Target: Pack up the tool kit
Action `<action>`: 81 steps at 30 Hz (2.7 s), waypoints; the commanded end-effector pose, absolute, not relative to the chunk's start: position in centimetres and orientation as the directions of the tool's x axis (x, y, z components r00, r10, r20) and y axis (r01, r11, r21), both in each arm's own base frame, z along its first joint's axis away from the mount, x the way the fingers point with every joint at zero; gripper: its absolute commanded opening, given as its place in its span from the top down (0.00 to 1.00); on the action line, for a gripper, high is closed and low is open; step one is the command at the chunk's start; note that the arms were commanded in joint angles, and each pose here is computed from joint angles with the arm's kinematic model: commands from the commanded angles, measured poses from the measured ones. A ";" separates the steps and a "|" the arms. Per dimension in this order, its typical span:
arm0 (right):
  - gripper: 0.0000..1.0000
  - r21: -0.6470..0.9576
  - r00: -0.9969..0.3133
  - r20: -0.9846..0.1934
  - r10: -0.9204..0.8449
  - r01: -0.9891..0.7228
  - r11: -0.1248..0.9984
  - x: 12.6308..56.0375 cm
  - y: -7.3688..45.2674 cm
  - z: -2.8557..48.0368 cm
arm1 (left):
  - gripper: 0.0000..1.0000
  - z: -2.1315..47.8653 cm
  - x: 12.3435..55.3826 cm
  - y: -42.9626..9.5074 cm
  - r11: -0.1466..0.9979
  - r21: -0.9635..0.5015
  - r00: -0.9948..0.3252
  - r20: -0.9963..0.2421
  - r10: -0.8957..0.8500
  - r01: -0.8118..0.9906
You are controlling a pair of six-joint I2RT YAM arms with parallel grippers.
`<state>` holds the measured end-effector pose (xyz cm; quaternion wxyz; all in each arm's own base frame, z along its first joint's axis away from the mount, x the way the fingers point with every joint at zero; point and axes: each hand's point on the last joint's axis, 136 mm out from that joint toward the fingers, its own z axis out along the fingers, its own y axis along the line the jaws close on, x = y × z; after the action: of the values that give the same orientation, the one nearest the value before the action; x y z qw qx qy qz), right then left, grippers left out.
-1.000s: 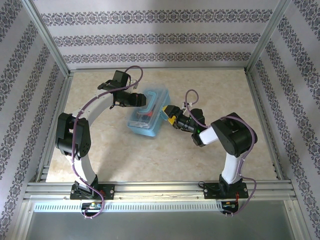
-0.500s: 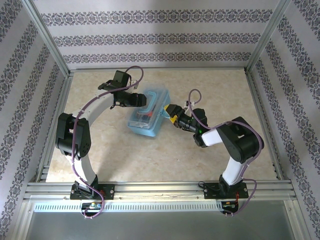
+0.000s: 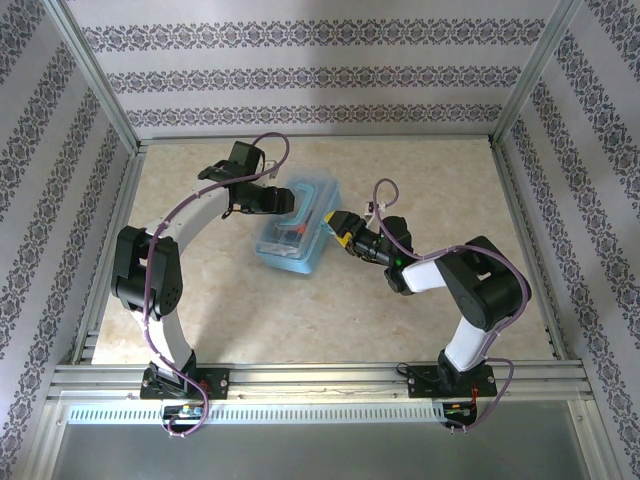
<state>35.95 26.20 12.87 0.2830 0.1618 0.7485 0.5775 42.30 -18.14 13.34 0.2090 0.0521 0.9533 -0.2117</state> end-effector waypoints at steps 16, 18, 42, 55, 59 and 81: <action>0.29 0.910 -0.772 -0.358 0.526 -0.161 0.382 36.2 26.5 15.7 | 0.59 5.2 37.7 -17.1 0.949 -0.306 -0.989 -0.146 0.034 0.078; 0.30 0.907 -0.772 -0.365 0.521 -0.166 0.388 36.0 26.6 15.9 | 0.59 5.2 37.7 -17.1 0.949 -0.306 -0.989 -0.146 0.037 0.081; 0.32 0.896 -0.780 -0.377 0.499 -0.170 0.411 37.3 27.6 16.2 | 0.59 4.9 37.6 -17.6 0.947 -0.309 -0.989 -0.138 0.045 0.086; 0.47 0.888 -0.777 -0.365 0.514 -0.125 0.442 38.0 26.9 14.0 | 0.59 5.0 37.7 -17.7 0.945 -0.314 -0.989 -0.141 0.047 0.089; 0.48 0.882 -0.784 -0.359 0.506 -0.108 0.458 38.0 26.8 13.0 | 0.59 5.1 37.7 -17.7 0.945 -0.316 -0.989 -0.142 0.047 0.090; 0.39 0.880 -0.806 -0.338 0.486 -0.088 0.466 38.1 26.9 11.7 | 0.59 5.2 37.7 -17.9 0.942 -0.322 -0.988 -0.143 0.050 0.094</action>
<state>37.43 26.82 10.99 0.2728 0.1325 0.8106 0.5009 42.32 -18.58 13.27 0.2064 0.0555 0.9557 -0.2024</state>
